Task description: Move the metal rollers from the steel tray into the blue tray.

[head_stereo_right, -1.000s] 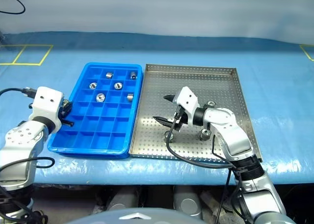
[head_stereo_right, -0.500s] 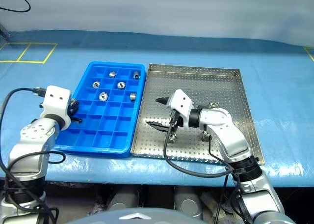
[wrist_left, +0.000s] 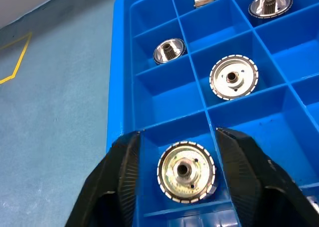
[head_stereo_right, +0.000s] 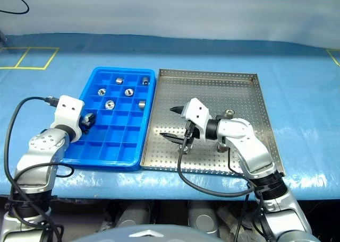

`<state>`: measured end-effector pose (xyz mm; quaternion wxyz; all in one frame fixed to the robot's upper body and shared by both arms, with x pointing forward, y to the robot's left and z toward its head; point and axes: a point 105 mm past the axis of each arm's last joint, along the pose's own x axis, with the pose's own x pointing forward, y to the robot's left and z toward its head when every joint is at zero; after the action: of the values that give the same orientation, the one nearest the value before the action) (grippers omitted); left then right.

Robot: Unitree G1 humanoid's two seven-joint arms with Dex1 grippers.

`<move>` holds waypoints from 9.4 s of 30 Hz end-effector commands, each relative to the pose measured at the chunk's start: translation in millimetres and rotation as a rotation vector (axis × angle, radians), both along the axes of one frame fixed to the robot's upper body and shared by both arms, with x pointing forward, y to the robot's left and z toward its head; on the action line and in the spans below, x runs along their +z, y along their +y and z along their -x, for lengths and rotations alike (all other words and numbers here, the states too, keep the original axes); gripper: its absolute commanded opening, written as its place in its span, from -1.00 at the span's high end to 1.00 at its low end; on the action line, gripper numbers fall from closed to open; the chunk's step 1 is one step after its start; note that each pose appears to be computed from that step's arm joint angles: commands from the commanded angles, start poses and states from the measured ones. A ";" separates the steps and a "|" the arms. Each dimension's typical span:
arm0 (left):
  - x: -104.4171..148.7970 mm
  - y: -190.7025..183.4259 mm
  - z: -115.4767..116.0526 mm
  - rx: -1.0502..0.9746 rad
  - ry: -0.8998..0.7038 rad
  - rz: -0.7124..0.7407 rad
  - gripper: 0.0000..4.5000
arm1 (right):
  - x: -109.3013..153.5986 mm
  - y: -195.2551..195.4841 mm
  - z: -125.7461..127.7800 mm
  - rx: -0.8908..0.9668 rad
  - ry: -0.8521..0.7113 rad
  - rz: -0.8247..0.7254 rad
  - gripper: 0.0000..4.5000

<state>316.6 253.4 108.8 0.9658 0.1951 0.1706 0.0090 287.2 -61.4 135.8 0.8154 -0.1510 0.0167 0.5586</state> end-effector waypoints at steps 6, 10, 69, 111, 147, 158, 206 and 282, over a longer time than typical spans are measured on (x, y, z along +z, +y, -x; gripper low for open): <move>60.7 -69.2 -7.4 -0.337 -0.299 0.216 -0.39 | 19.3 -0.6 0.6 -0.017 -0.071 -0.031 -1.00; 74.7 -138.9 3.8 -0.695 -0.299 0.386 -0.39 | 21.2 -19.0 -3.2 -0.110 -0.089 -0.021 -1.00; -55.0 -193.2 27.6 -1.082 0.288 0.053 0.26 | 6.0 -68.3 22.4 -0.308 -0.030 0.039 -1.00; 8.3 1.5 86.9 0.030 0.074 0.010 0.26 | -7.7 17.8 2.3 0.206 0.033 0.045 -1.00; 48.8 -189.1 -32.5 -0.804 -0.177 0.291 -0.99 | 10.9 -60.5 6.3 -0.265 -0.069 0.039 -1.00; 13.5 -241.6 -66.0 -0.939 -0.019 0.297 -0.99 | 11.7 -67.7 28.6 -0.367 -0.053 0.003 -1.00; -27.2 -221.4 -88.5 -0.747 0.075 0.196 0.18 | 16.6 -57.5 20.4 -0.326 -0.067 -0.015 -1.00; 60.8 -142.4 32.4 -0.760 -0.186 0.298 -0.99 | 5.6 -63.5 -33.6 -0.368 -0.021 0.009 -1.00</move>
<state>288.8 125.0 161.0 0.9425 0.0934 0.0273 -0.3196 319.2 -113.7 130.5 0.8915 -0.1430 0.0507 0.4269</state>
